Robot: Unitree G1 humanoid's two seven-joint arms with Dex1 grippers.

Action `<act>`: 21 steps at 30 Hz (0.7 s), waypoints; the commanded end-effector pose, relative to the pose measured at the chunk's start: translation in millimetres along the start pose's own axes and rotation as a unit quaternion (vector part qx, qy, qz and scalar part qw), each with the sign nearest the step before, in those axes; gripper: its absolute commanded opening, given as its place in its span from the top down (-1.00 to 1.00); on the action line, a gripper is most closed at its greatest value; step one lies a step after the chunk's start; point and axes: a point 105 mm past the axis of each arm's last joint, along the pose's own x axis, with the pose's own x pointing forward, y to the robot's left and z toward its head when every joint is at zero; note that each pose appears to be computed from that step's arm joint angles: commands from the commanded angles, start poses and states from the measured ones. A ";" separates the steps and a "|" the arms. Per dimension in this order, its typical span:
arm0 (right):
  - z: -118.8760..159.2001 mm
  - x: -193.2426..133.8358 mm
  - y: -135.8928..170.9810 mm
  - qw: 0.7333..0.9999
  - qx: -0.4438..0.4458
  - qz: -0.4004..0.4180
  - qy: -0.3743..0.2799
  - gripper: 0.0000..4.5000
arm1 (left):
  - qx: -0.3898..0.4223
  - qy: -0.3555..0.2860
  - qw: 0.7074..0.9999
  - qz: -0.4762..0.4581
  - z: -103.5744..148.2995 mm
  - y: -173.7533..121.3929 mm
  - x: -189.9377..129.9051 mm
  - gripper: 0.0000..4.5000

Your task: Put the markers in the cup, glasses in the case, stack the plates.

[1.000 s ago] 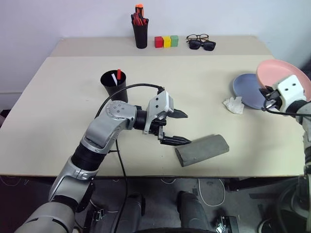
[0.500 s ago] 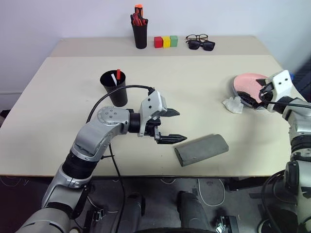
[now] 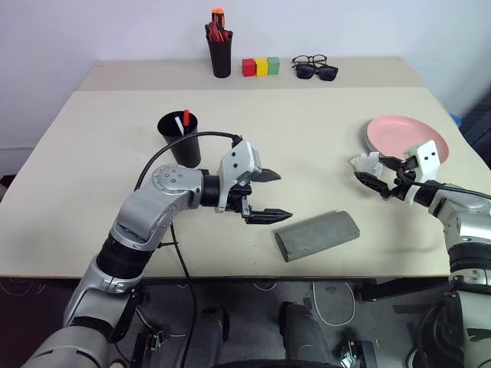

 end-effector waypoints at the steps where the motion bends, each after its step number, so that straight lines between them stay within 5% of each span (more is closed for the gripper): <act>1: 4.8 5.5 -3.2 1.000 -0.011 -0.009 -0.011 -0.98 | 0.022 -0.014 1.000 0.008 12.9 -2.0 -6.1 -1.00; 9: 2.1 18.4 -10.8 0.999 -0.020 -0.046 -0.009 -0.98 | 0.021 -0.009 0.999 0.024 13.9 -1.6 -12.7 -1.00; 17: 3.4 18.8 -19.2 0.996 -0.037 -0.076 -0.010 0.73 | 0.022 -0.011 0.999 0.032 15.1 -0.3 -11.9 -1.00; 21: 1.5 14.0 -24.3 0.995 -0.047 -0.086 -0.004 0.73 | 0.024 -0.013 0.999 0.031 15.9 0.5 -9.6 -1.00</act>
